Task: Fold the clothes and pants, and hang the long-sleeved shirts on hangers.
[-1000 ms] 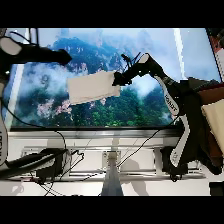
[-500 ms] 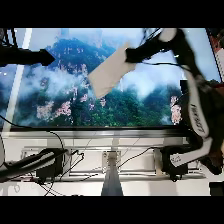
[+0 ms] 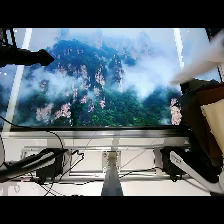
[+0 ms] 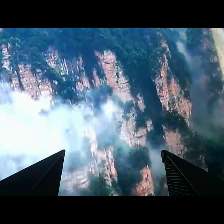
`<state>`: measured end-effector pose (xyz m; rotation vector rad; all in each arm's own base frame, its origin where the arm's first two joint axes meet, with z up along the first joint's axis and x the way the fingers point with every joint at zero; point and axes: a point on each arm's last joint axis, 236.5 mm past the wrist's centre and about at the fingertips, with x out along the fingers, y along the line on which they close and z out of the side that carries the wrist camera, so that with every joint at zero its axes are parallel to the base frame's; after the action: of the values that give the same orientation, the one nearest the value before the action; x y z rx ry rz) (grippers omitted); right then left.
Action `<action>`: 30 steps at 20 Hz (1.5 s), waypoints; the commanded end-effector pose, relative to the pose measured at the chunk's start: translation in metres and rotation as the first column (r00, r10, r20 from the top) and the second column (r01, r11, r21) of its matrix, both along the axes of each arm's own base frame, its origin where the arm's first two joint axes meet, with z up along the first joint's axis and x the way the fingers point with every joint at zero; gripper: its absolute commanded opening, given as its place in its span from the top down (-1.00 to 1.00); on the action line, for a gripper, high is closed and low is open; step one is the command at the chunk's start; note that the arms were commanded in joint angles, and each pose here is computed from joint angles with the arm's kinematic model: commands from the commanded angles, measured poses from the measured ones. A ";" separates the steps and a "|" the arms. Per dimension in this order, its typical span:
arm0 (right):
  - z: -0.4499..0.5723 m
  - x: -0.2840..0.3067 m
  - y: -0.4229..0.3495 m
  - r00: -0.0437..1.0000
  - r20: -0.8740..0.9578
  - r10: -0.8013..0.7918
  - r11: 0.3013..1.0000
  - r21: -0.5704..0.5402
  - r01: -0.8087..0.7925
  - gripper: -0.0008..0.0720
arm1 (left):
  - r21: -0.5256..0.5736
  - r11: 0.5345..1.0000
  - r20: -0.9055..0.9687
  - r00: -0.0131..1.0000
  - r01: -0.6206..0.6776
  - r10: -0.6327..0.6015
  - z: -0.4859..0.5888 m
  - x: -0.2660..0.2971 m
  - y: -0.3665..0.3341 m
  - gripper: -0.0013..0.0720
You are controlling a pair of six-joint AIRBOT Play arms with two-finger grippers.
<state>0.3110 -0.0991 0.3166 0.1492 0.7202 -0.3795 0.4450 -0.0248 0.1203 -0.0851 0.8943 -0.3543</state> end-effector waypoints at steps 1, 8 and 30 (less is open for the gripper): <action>0.060 -0.122 -0.079 0.907 0.170 -0.386 0.903 -0.130 0.409 0.95 | 0.000 1.000 0.000 1.000 -0.001 0.001 0.000 0.000 0.001 -0.98; 0.082 -0.230 -0.112 0.684 0.251 -0.685 0.670 -0.153 0.726 0.18 | 0.000 1.000 0.000 1.000 -0.001 0.001 0.000 0.000 0.001 -0.98; -0.028 0.077 0.149 0.885 -0.013 0.466 0.885 -0.015 -0.466 0.95 | 0.000 1.000 0.000 1.000 -0.001 0.001 0.000 0.000 0.001 -0.98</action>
<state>0.3652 0.0007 0.2881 0.1402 0.7924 0.0038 0.4448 -0.0248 0.1202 -0.0852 0.8952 -0.3543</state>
